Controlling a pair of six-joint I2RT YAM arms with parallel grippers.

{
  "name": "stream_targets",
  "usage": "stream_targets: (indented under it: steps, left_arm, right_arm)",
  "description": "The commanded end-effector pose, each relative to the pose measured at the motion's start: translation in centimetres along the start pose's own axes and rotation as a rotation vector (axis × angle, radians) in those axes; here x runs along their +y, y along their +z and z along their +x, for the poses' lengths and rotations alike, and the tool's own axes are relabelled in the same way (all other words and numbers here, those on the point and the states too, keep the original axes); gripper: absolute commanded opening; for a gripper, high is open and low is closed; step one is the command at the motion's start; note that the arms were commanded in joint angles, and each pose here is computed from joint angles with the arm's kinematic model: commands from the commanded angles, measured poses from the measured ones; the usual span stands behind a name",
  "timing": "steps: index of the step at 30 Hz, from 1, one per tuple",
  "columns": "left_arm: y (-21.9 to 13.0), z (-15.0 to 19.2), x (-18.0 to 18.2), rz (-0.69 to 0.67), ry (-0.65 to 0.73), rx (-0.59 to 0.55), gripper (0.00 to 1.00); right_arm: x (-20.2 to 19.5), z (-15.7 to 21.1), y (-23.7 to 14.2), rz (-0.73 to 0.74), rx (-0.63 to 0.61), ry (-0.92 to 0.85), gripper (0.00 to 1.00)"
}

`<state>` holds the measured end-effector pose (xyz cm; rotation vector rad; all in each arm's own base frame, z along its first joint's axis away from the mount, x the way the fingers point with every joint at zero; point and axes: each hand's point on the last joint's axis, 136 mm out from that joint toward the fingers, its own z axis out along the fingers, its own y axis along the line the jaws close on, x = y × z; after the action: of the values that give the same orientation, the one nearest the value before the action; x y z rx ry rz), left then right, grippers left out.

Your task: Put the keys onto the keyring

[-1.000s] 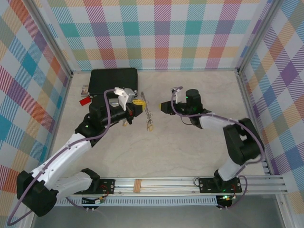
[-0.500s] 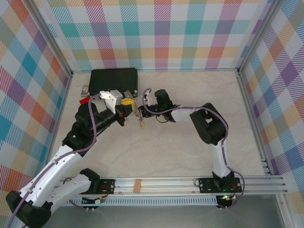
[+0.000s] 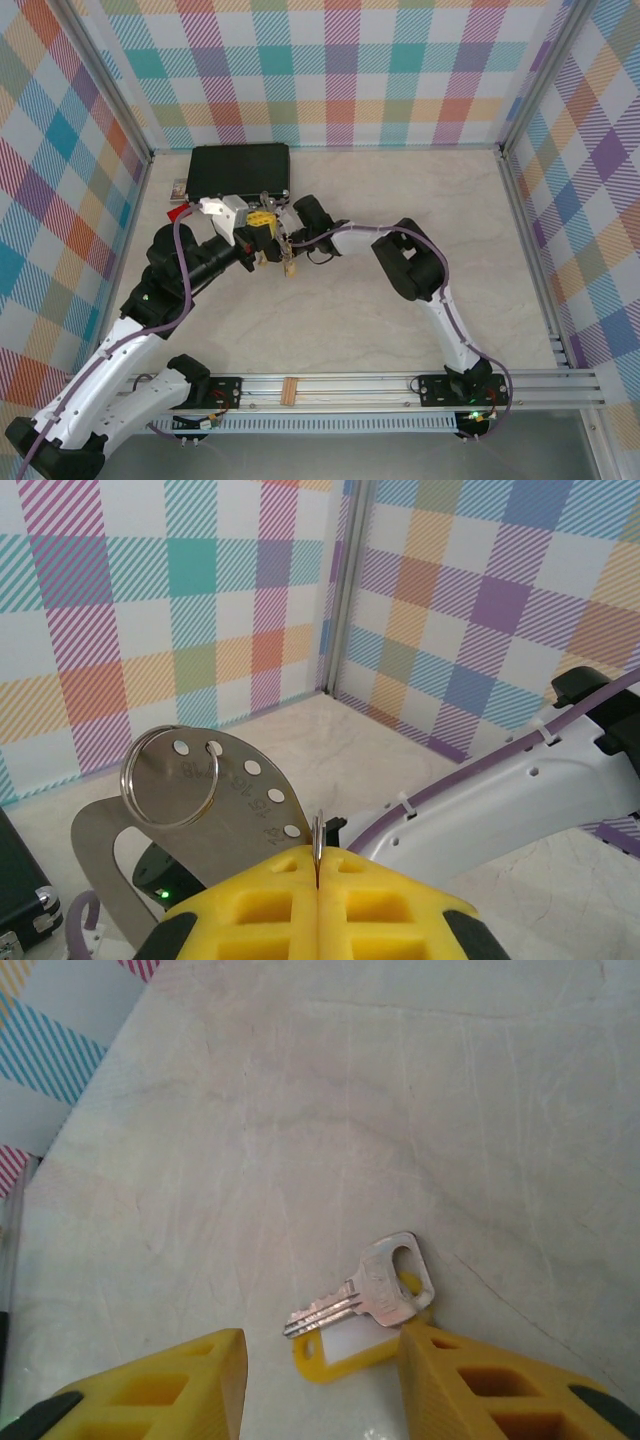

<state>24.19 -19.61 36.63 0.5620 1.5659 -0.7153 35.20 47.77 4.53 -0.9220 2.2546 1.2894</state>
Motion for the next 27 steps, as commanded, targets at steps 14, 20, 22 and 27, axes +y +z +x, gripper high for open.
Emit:
stream_targets:
  steps: [14,20,22,27]
  left_arm:
    - [-0.4,-0.3,0.1,-0.005,0.011,-0.027,0.00]
    - [-0.4,-0.4,0.0,-0.002,0.013,-0.030,0.00]
    - [-0.5,-0.5,0.0,-0.001,0.013,-0.031,0.00]
    - [-0.5,-0.4,0.0,-0.001,0.012,-0.029,0.00]
  right_arm:
    - [-1.3,-0.2,1.2,0.087,0.008,-0.091,0.46]
    - [-1.8,-0.7,1.1,0.114,-0.007,-0.097,0.49]
    - [-1.7,-0.9,1.0,0.118,-0.012,-0.105,0.49]
    - [-2.2,-1.2,1.1,0.142,-0.022,-0.108,0.50]
